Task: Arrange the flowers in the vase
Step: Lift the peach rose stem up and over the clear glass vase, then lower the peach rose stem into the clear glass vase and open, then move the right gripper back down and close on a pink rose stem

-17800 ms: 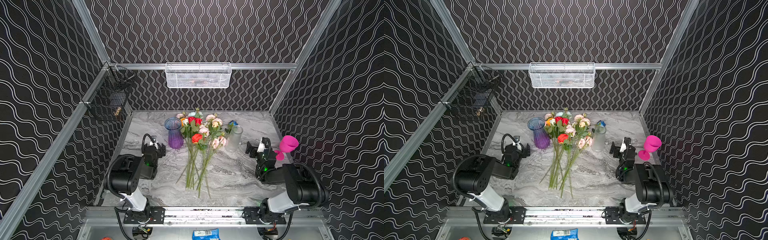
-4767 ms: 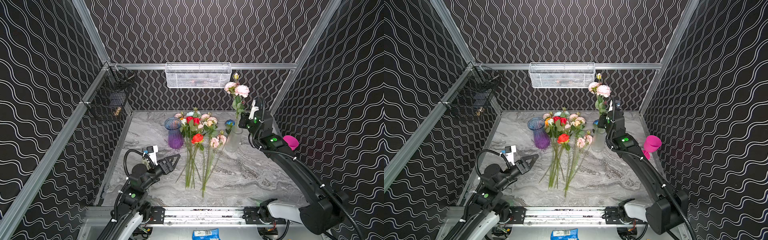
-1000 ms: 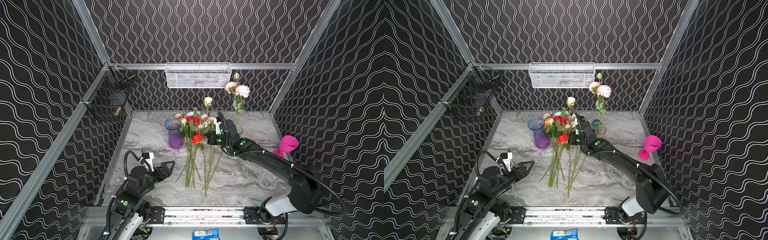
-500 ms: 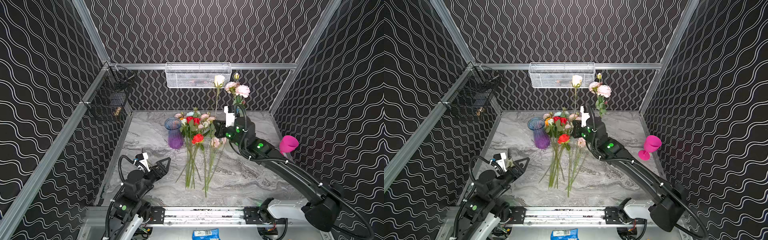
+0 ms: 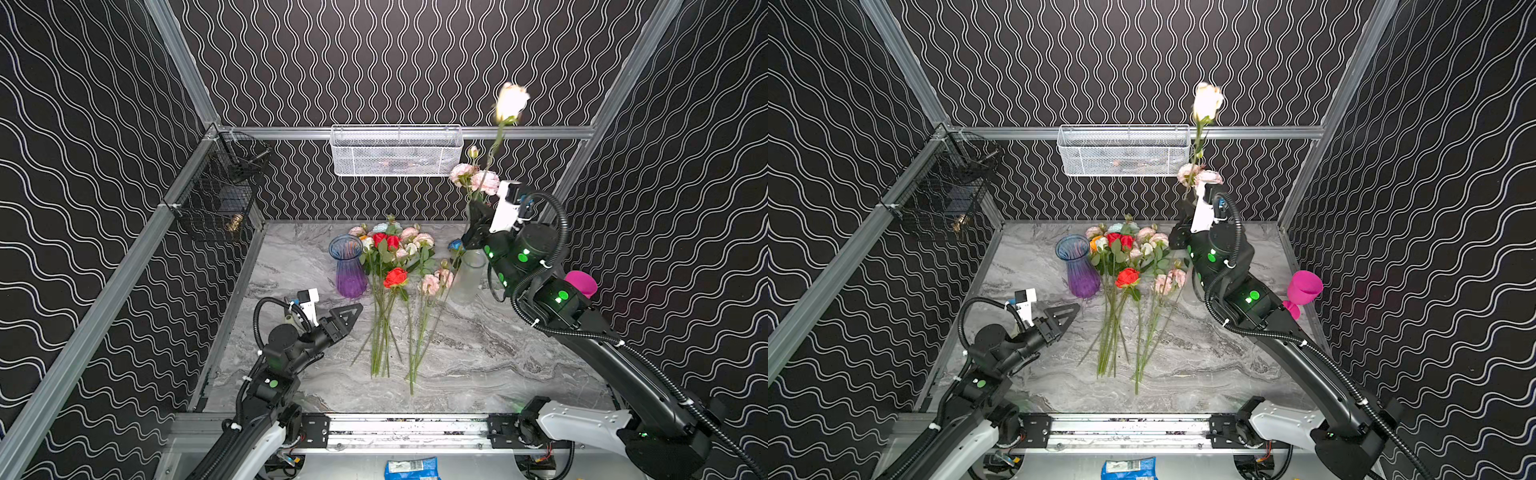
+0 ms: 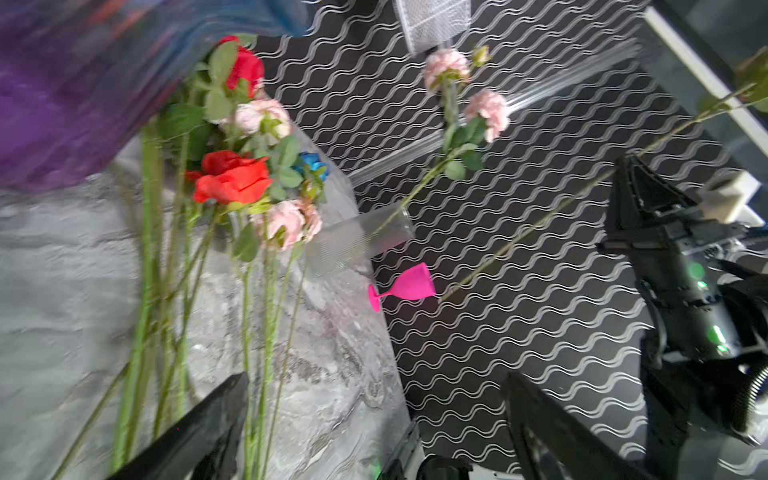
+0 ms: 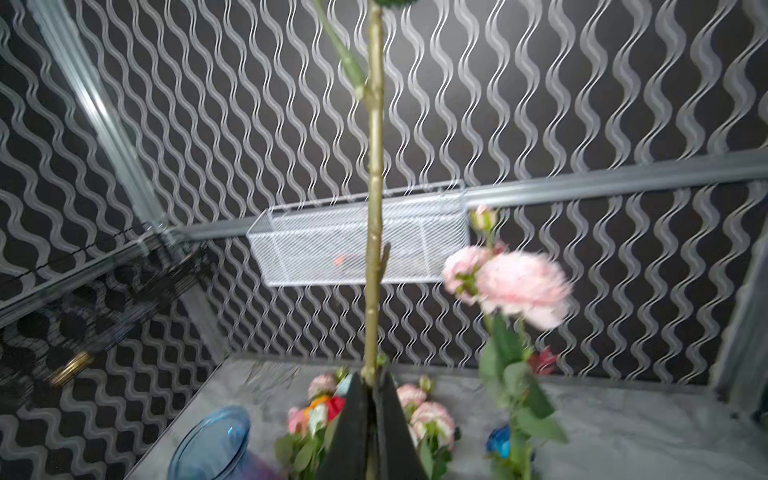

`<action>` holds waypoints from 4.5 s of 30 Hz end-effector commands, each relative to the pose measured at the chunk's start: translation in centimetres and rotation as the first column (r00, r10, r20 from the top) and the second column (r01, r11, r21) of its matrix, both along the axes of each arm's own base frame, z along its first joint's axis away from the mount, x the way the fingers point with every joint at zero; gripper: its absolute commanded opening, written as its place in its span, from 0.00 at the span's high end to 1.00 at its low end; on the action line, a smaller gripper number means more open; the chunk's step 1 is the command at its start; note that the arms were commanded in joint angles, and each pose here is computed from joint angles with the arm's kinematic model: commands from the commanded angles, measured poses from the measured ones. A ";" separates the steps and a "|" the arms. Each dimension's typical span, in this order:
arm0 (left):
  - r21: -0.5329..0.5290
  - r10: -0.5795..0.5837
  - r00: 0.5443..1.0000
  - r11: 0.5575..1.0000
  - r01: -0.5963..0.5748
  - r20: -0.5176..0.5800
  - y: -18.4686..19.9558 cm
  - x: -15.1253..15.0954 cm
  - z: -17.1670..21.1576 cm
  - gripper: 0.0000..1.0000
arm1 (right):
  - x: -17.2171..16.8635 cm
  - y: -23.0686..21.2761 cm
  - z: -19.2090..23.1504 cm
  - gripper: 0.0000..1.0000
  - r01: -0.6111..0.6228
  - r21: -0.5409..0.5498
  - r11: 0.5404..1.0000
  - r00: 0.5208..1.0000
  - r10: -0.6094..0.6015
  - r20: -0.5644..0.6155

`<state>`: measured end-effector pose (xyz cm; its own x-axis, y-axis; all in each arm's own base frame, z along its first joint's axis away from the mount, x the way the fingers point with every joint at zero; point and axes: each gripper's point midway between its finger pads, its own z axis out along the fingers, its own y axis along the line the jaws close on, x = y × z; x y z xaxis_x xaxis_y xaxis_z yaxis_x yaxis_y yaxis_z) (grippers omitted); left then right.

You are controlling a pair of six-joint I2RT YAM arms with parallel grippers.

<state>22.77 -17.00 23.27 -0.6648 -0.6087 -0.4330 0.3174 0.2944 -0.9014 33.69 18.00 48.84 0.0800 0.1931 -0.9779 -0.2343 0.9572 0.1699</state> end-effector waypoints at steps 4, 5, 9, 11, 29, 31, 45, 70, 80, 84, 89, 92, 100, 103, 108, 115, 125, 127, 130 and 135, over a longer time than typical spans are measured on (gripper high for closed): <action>-0.093 -0.056 0.984 0.993 0.072 0.169 -0.9 -0.5 4.7 0.01 | 2.8 -4.9 3.6 1.00 0.295 -0.071 0.953 0.951 -0.285 0.119; -0.090 -0.060 0.984 0.993 0.076 0.170 -1.0 -0.4 4.9 0.01 | 3.4 -5.4 3.6 1.00 0.308 -0.076 0.948 0.947 -0.298 0.116; -0.079 -0.068 0.982 0.993 0.083 0.176 -1.2 -0.1 5.0 0.01 | 5.8 -8.0 2.9 1.00 0.352 -0.067 0.933 0.934 -0.347 0.084; -0.085 -0.063 0.982 0.993 0.079 0.179 -1.2 0.0 4.9 0.01 | 6.8 -9.0 2.2 1.00 0.359 -0.057 0.931 0.933 -0.356 0.059; -0.087 -0.047 0.986 0.994 0.061 0.158 -1.0 0.0 3.0 0.01 | 11.6 -9.7 -8.0 1.00 0.346 -0.100 0.933 0.926 -0.357 -0.126; -0.077 -0.048 0.987 0.995 0.060 0.156 -0.9 0.0 2.5 0.01 | 11.7 -9.6 -10.0 1.00 0.339 -0.096 0.936 0.925 -0.350 -0.148; -0.052 -0.060 0.995 0.997 0.064 0.076 -1.3 0.6 0.7 0.02 | 11.4 -8.5 -15.9 0.62 0.274 -0.066 0.960 0.901 -0.280 -0.331; 0.089 -0.015 0.998 0.996 0.020 -0.066 -0.3 0.0 -2.1 0.02 | 2.5 -6.0 -12.1 0.49 0.058 0.031 0.998 0.923 -0.042 -0.383; 0.241 0.202 0.930 0.962 -0.130 -0.307 3.5 -1.1 -9.6 0.01 | -3.4 1.5 -25.5 0.79 -0.158 0.128 0.979 0.761 0.204 -0.616; 0.229 0.197 0.927 0.965 -0.126 -0.320 3.6 -1.7 -10.6 0.02 | -3.9 3.9 -29.6 0.83 -0.179 0.115 0.977 0.681 0.207 -0.703; 0.227 0.213 0.922 0.963 -0.142 -0.324 3.9 -1.7 -11.6 0.02 | -2.9 6.3 -33.9 0.80 -0.194 0.112 0.975 0.608 0.209 -0.766; 0.225 0.192 0.924 0.967 -0.121 -0.330 3.4 -1.5 -11.8 0.03 | -1.7 7.3 -36.0 0.78 -0.210 0.054 0.976 0.568 0.167 -0.806; 0.224 0.117 0.919 0.974 -0.032 -0.377 1.9 -1.3 -12.8 0.02 | 1.7 7.9 -41.6 0.75 -0.219 -0.114 0.969 0.479 0.005 -0.878; 0.229 0.098 0.921 0.973 -0.010 -0.376 1.6 -1.3 -12.6 0.02 | 2.1 8.1 -42.9 0.75 -0.214 -0.116 0.970 0.459 -0.006 -0.888; 0.198 0.077 0.924 0.980 -0.001 -0.375 1.4 -1.7 -12.6 0.03 | 2.2 7.9 -44.9 0.75 -0.184 -0.122 0.975 0.423 -0.034 -0.905; 0.211 0.099 0.933 0.977 -0.025 -0.347 2.2 -2.6 -12.1 0.03 | 2.3 8.6 -45.7 0.96 -0.185 -0.062 0.981 0.381 0.013 -0.924; 0.288 0.109 0.969 0.957 -0.043 -0.220 3.1 -3.3 -8.3 0.02 | 2.6 10.2 -40.1 1.00 -0.184 0.119 0.976 0.429 0.189 -0.883; 0.288 0.109 0.971 0.956 -0.044 -0.213 3.2 -3.4 -8.1 0.02 | 2.8 10.2 -38.6 1.00 -0.176 0.133 0.975 0.457 0.200 -0.867; 0.301 0.111 0.972 0.953 -0.044 -0.209 3.3 -3.6 -7.7 0.02 | 2.8 9.8 -37.4 1.00 -0.160 0.144 0.977 0.482 0.204 -0.852; 0.296 0.108 0.976 0.954 -0.047 -0.192 3.4 -3.7 -6.8 0.02 | 2.6 9.6 -35.5 1.00 -0.152 0.186 0.971 0.524 0.239 -0.817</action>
